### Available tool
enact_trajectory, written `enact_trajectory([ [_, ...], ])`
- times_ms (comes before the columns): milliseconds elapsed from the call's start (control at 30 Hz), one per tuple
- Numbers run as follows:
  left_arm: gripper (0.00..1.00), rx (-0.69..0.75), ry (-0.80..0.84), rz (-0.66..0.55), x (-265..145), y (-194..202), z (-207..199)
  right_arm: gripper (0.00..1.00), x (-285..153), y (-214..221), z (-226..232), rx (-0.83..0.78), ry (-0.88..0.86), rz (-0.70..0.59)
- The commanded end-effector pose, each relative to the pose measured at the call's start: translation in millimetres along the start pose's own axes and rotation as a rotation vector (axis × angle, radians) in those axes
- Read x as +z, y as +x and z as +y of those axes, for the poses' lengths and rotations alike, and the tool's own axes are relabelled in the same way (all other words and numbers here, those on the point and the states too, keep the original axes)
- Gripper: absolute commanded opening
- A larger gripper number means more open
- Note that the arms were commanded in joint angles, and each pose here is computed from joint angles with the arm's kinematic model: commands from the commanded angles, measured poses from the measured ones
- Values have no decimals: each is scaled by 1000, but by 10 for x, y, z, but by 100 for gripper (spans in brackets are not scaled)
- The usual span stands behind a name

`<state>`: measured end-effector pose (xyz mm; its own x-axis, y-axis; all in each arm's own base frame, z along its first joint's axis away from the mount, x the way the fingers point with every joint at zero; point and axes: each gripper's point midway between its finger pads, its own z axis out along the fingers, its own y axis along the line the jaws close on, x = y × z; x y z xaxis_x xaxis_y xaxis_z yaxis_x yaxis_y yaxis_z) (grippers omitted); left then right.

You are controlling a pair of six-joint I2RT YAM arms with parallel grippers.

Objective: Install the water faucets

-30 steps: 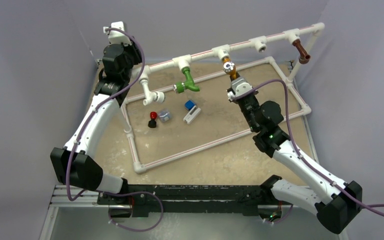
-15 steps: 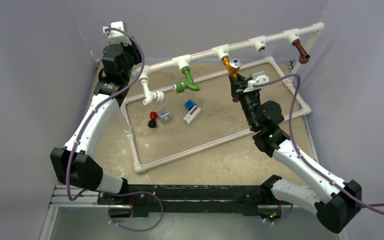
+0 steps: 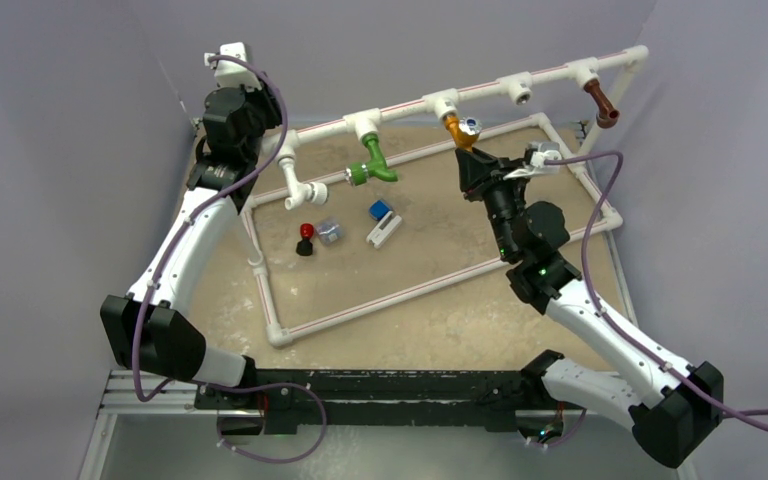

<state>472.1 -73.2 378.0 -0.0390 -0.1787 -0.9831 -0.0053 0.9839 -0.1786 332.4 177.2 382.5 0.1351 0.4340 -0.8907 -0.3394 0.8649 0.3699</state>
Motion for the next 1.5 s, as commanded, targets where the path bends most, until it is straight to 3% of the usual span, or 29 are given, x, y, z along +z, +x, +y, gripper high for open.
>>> enact_trajectory([
  [0,35,64,-32,385,-115,1252,155,0,80,-367,178,352,-7,-131],
  [200,35,61,-28,388,-118,1257,147,0,107,-366,165,366,9,-128],
  [433,35,60,-23,391,-117,1264,137,0,205,-255,68,112,40,-98],
  [600,35,62,-22,393,-120,1269,137,0,223,-273,48,18,37,-107],
  [1100,35,60,-14,400,-115,1287,127,32,389,-357,94,-85,36,-124],
  [1233,35,60,-14,400,-115,1286,126,35,425,-345,99,-105,36,-121],
  [1300,35,62,-13,400,-115,1286,127,32,430,-349,102,-111,35,-122],
  [1433,35,64,-13,402,-113,1293,128,0,420,-349,90,-121,37,-122],
  [1467,35,62,-12,401,-112,1292,125,0,411,-360,84,-119,41,-125],
])
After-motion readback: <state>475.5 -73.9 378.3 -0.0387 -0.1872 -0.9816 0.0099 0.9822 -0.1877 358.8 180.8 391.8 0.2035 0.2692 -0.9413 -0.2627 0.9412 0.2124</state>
